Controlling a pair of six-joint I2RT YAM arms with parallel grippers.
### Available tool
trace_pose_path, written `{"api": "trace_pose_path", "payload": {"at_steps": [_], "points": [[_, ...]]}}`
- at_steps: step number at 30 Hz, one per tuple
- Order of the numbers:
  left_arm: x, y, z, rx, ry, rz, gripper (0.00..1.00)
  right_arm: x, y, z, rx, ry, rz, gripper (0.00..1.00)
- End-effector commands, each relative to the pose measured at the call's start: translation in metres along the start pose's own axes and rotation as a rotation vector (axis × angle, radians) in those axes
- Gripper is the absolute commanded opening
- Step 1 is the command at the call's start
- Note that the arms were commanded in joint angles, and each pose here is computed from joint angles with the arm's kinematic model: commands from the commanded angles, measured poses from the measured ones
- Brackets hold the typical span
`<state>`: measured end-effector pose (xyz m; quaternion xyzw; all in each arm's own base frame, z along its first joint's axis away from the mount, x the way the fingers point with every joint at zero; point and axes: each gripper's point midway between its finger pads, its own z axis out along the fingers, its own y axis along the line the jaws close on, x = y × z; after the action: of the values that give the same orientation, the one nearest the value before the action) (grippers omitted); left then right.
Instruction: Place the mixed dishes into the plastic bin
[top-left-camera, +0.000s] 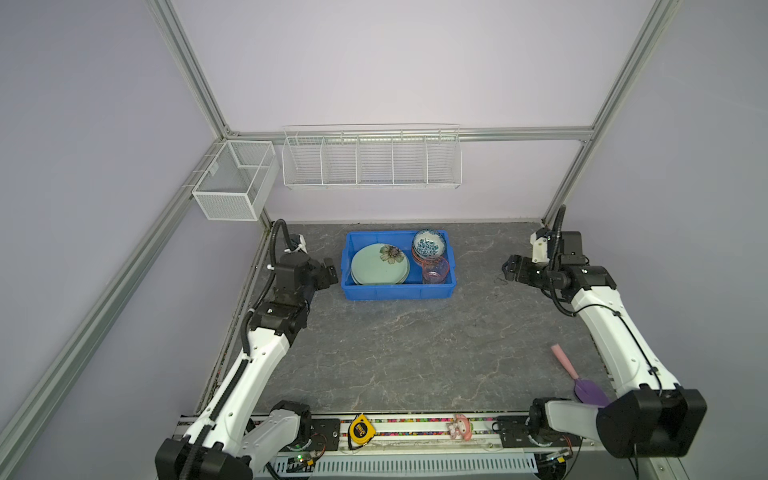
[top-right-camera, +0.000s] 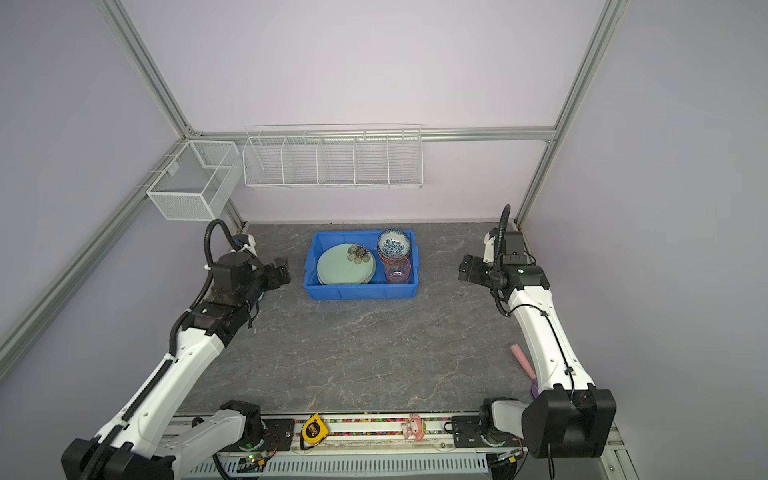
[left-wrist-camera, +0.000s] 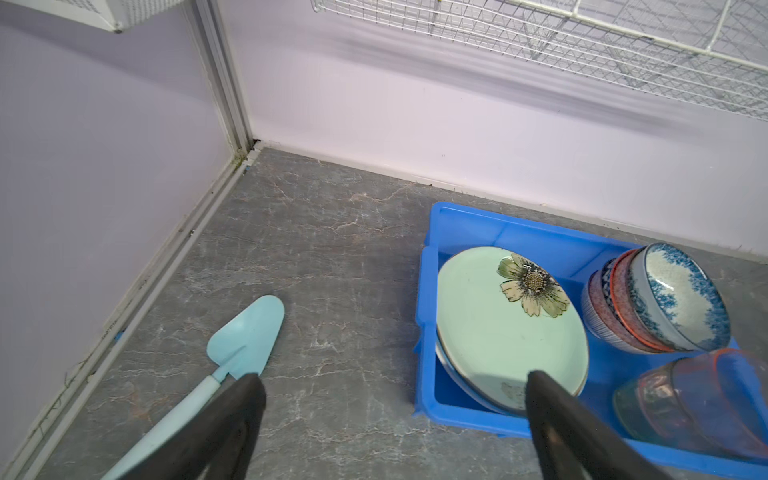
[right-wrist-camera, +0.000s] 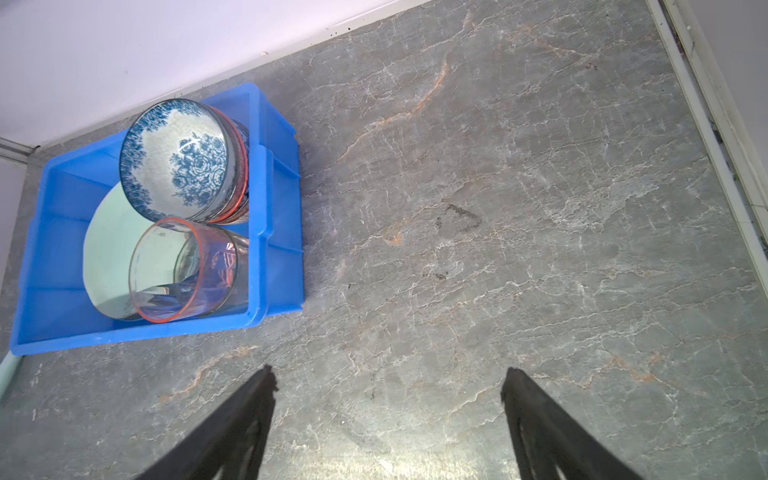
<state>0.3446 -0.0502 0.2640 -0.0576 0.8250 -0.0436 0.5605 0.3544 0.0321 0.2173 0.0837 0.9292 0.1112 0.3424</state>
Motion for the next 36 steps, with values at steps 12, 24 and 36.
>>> {"api": "trace_pose_path", "payload": {"at_steps": [12,24,36], "points": [[0.057,0.044,0.006,-0.132,-0.333,0.153,0.99,-0.020,0.008,0.039,-0.092,-0.201,-0.208,0.88],[0.082,0.056,0.047,-0.207,-0.282,0.179,0.99,-0.002,-0.023,0.060,0.026,-0.302,-0.208,0.88],[0.106,0.069,0.082,-0.138,-0.231,0.139,0.99,0.012,-0.051,0.089,0.132,-0.350,-0.239,0.88]]}}
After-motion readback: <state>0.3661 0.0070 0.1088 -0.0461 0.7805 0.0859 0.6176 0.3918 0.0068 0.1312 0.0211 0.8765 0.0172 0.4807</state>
